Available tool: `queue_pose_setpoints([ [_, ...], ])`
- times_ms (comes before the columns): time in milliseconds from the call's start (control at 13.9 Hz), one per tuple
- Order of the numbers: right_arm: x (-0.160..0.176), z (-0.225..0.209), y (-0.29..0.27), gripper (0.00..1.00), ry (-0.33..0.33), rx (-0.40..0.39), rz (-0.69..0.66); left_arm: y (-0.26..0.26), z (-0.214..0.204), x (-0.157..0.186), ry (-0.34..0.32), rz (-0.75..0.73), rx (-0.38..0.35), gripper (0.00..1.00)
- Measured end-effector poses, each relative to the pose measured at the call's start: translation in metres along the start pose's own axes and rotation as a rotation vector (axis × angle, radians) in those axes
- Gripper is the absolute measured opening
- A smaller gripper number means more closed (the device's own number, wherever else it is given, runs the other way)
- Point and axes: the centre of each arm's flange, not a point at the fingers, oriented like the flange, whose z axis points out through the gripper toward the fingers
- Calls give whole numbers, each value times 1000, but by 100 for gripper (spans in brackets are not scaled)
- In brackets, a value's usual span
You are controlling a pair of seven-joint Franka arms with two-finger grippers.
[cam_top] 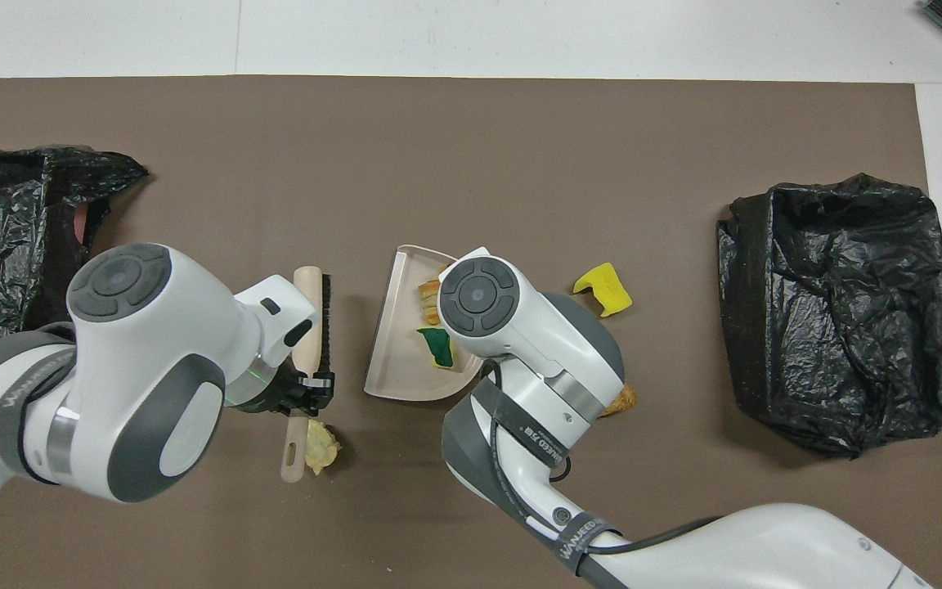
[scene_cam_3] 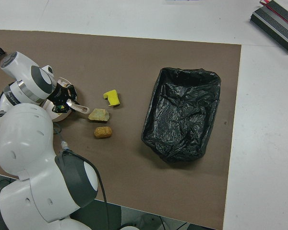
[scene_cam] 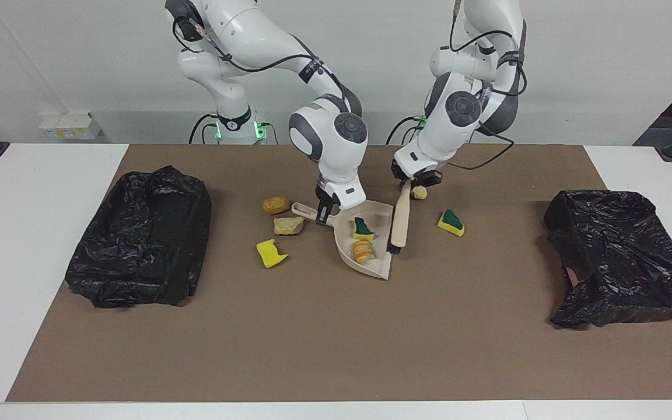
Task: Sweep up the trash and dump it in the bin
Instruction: 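Sweep sponges and crumbs with the brush toward the dustpan held by the right gripper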
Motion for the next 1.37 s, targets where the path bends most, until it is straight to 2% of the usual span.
queue_pose_setpoints([
  [217, 1, -1, -5, 31, -2, -1, -71, -61, -12, 6, 0, -98, 59, 26],
  [361, 5, -2, -16, 31, -10, 2, -114, -93, -5, 4, 8, -147, 82, 26],
  [505, 5, -1, -33, 31, -21, -6, -132, -115, 13, 2, 30, -181, 88, 26],
  [722, 4, 1, -65, 31, -22, -37, -103, -128, 66, 4, 62, -189, 91, 26],
  [938, 0, 6, -75, 31, -24, -46, -96, -115, 85, 0, 65, -149, 104, 26],
  [1371, -2, 8, -75, 31, -33, -41, -93, -30, 101, -28, 72, 39, 173, 26],
])
